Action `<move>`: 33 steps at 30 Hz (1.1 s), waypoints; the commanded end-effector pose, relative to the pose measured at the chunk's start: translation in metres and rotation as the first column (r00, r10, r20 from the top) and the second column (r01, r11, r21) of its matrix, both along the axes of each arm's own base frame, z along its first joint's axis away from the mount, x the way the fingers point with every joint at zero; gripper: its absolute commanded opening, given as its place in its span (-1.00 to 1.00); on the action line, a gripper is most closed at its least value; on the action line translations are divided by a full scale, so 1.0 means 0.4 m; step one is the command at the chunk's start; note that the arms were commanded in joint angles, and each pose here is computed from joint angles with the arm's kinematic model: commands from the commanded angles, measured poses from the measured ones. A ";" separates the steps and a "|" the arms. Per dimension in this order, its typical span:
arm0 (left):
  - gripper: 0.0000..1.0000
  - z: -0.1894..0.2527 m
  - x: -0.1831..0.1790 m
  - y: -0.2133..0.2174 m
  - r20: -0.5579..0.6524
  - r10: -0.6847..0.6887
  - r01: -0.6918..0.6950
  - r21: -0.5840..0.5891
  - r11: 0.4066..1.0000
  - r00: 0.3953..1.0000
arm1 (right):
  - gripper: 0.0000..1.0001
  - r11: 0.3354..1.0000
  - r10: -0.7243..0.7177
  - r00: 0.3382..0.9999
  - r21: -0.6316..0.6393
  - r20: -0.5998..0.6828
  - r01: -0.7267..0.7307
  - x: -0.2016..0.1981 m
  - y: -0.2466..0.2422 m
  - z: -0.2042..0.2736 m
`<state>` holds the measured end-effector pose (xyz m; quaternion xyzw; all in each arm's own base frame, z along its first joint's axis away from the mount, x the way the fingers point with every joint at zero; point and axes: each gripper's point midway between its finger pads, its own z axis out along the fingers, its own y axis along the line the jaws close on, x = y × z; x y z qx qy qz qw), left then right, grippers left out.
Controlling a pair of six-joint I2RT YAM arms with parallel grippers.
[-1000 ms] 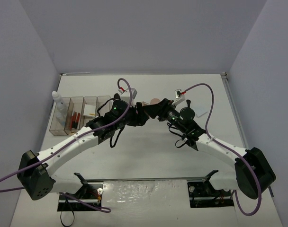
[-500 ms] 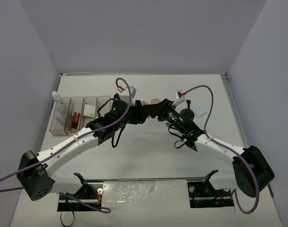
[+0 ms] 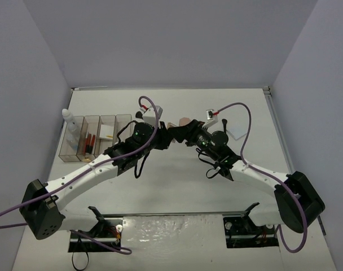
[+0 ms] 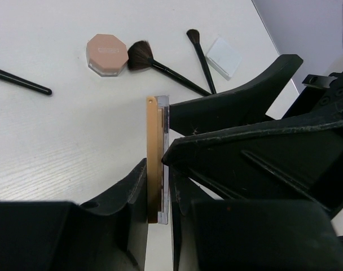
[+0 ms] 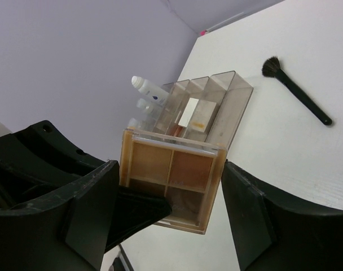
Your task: Organize the makeup
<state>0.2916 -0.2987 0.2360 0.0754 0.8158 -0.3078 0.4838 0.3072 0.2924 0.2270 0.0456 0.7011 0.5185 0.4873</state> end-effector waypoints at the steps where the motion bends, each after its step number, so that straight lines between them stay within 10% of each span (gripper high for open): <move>1: -1.00 0.116 0.021 0.042 0.141 0.082 -0.076 -0.050 0.996 0.987 | 0.71 0.987 -0.047 0.994 -0.145 0.100 0.061 0.017 -0.023 0.034; 4: -1.00 0.075 0.023 0.103 0.127 0.158 -0.163 0.024 0.986 0.979 | 0.99 0.945 -0.139 0.983 -0.280 0.119 0.167 0.049 -0.087 0.024; 18: -1.00 -0.009 0.090 0.457 0.036 0.433 -0.430 0.216 0.876 0.901 | 1.00 0.717 -0.379 0.901 -0.549 0.212 0.430 0.143 -0.395 0.020; 25: -1.00 -0.054 0.177 0.681 0.015 0.558 -0.533 0.320 0.784 0.830 | 1.00 0.706 -0.379 0.900 -0.562 0.214 0.431 0.119 -0.409 0.000; 33: -1.00 -0.181 0.268 0.726 -0.079 0.528 -0.472 0.352 0.808 0.846 | 1.00 0.702 -0.381 0.897 -0.561 0.225 0.439 0.110 -0.416 0.002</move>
